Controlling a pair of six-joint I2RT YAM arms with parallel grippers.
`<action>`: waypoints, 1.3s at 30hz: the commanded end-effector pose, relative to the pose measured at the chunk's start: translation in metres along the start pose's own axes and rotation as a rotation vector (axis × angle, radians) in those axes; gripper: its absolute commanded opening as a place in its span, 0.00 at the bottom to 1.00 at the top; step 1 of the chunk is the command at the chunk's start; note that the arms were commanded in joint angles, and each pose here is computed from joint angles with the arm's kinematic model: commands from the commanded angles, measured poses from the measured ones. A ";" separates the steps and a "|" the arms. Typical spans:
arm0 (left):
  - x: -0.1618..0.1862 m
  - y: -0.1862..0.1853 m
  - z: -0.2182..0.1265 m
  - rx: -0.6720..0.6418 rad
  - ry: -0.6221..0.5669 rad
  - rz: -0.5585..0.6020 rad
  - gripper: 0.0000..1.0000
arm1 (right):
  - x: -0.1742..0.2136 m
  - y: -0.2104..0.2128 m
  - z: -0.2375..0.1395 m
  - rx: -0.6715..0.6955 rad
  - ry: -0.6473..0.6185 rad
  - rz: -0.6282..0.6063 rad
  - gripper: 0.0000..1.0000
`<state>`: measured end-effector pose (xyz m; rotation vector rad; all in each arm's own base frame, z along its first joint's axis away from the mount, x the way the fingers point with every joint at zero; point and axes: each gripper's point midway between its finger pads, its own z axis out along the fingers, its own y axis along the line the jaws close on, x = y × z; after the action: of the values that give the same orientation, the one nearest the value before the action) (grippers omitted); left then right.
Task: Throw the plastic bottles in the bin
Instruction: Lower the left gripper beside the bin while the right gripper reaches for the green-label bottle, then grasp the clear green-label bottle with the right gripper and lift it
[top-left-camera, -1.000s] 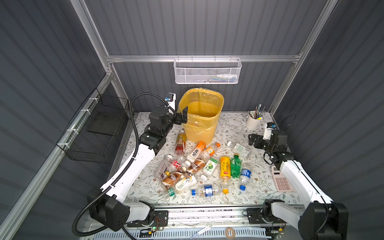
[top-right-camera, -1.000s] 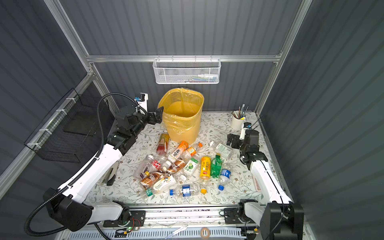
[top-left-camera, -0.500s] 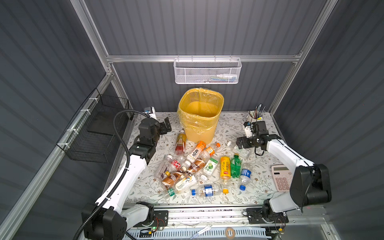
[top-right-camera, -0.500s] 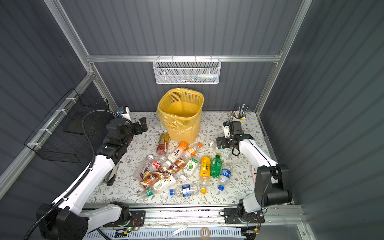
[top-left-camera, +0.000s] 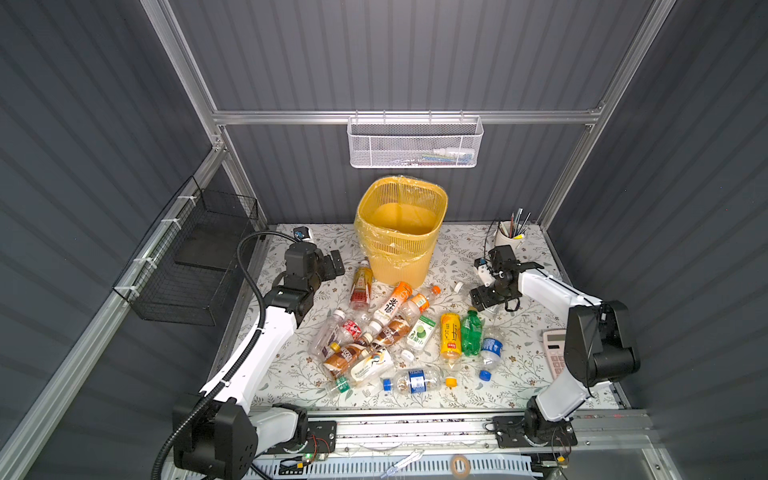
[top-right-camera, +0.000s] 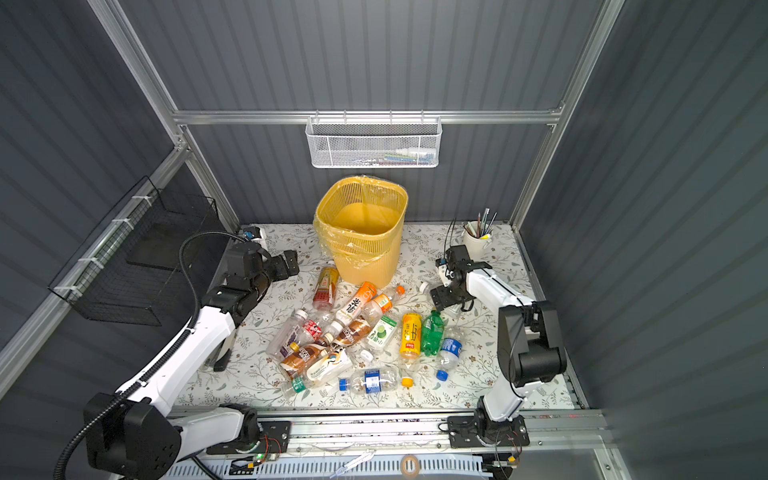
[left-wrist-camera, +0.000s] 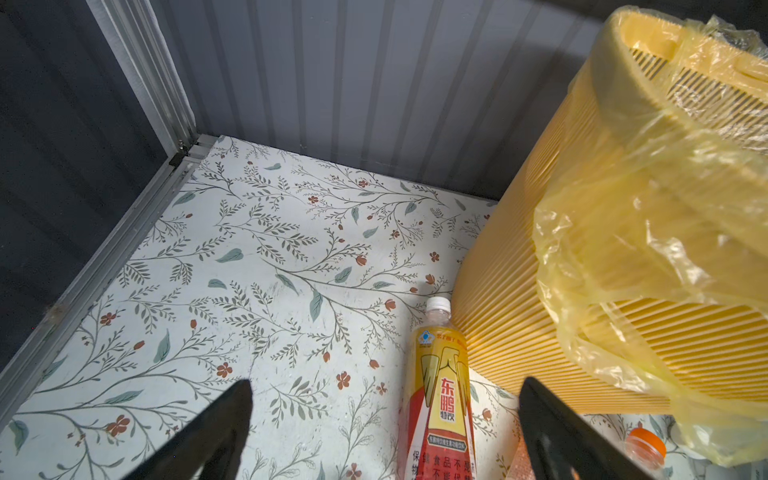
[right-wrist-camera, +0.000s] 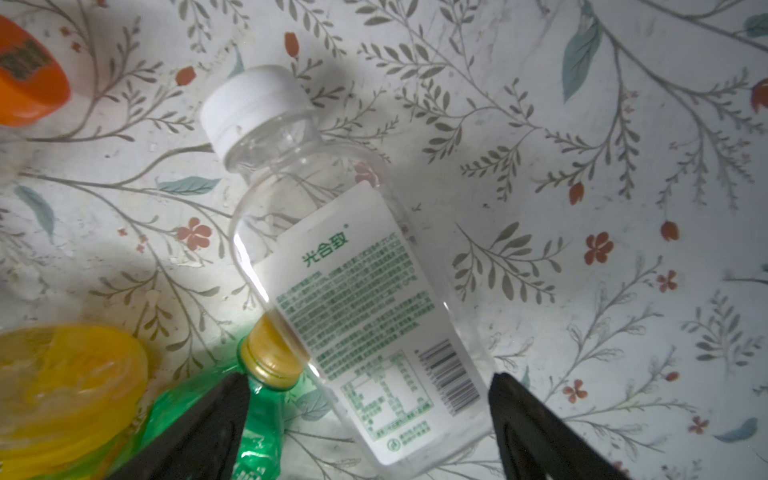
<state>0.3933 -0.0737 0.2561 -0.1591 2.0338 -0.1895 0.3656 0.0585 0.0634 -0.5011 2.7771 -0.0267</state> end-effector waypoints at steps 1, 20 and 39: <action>0.013 -0.003 0.004 0.023 0.039 -0.006 1.00 | -0.004 -0.013 0.001 0.071 0.025 -0.006 0.89; 0.018 -0.006 0.008 0.038 0.055 -0.008 1.00 | -0.019 -0.013 0.034 0.015 0.101 0.021 0.84; 0.028 -0.004 0.017 0.024 0.105 0.007 1.00 | -0.020 -0.015 0.039 -0.038 0.142 0.071 0.65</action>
<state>0.3963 -0.0823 0.2225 -0.1305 2.1307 -0.2088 0.3955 0.0522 0.0197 -0.4384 2.9609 -0.0065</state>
